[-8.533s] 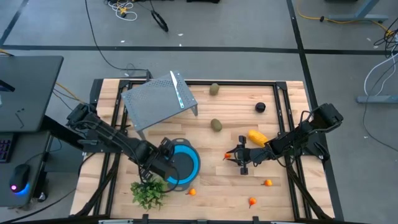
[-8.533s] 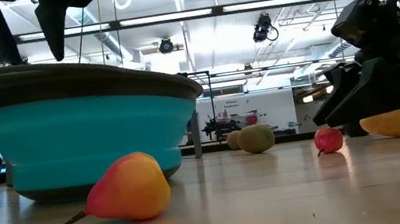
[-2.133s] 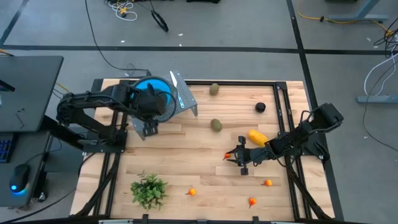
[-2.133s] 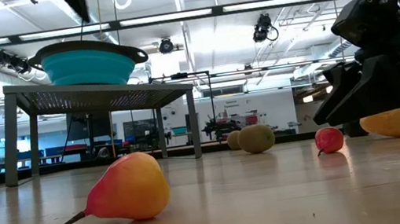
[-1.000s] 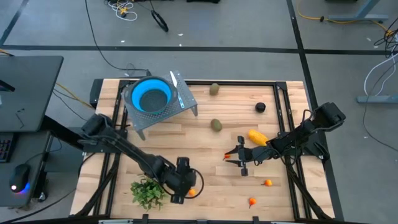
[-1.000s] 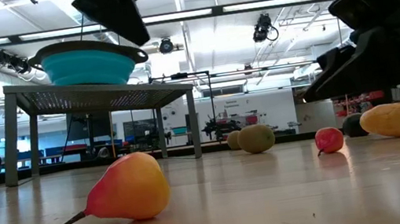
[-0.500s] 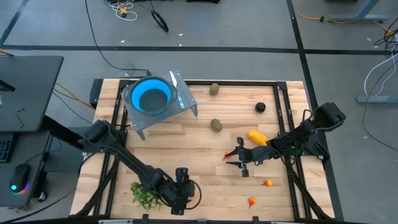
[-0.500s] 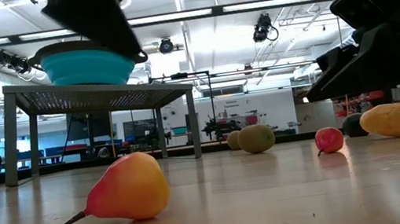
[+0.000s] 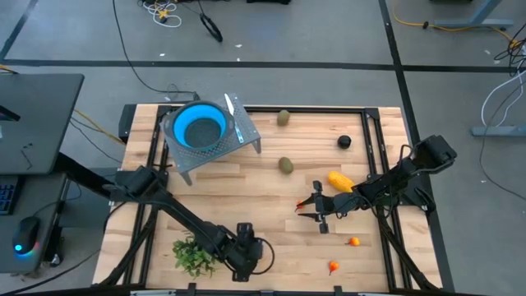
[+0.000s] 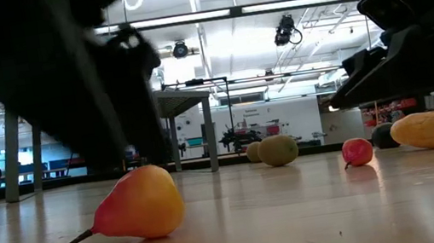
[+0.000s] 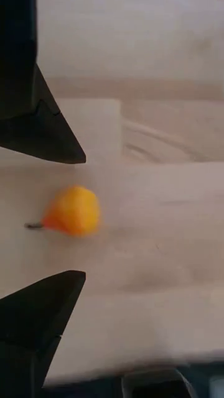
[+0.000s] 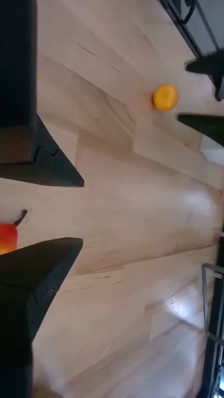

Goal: Pick & Place Fruit
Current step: Put the left orange pear into the blue strainer bowl on the shelf

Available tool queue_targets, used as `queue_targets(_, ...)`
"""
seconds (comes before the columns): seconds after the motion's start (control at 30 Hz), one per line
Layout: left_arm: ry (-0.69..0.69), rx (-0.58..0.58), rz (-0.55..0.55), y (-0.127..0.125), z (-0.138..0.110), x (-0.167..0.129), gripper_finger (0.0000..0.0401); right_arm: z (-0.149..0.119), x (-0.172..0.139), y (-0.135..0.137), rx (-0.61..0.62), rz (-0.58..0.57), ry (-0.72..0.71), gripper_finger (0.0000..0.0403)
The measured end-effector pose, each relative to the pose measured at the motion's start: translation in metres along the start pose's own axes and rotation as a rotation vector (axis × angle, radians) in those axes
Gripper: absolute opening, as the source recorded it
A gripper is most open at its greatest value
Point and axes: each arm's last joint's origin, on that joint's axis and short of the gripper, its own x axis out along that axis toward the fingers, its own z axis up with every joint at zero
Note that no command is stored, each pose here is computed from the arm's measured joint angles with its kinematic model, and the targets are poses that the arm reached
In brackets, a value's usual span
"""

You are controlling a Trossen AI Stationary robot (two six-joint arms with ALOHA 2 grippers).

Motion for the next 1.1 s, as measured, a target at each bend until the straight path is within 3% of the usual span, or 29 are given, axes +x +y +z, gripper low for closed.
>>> queue_targets(0.1, 0.028, 0.005, 0.018, 0.001, -0.005, 0.012, 0.0307, 0.0, 0.0, 0.0, 0.0, 0.0, 0.005, 0.0154)
queue_targets(0.77, 0.023, 0.0, 0.074, 0.004, -0.007, 0.018, 0.0306, -0.001, 0.0, 0.0, 0.008, 0.0, 0.005, 0.0154)
queue_targets(1.1, 0.03, 0.009, 0.077, 0.004, -0.008, 0.023, 0.0253, -0.002, 0.0, 0.0, 0.009, 0.0, 0.014, 0.0154)
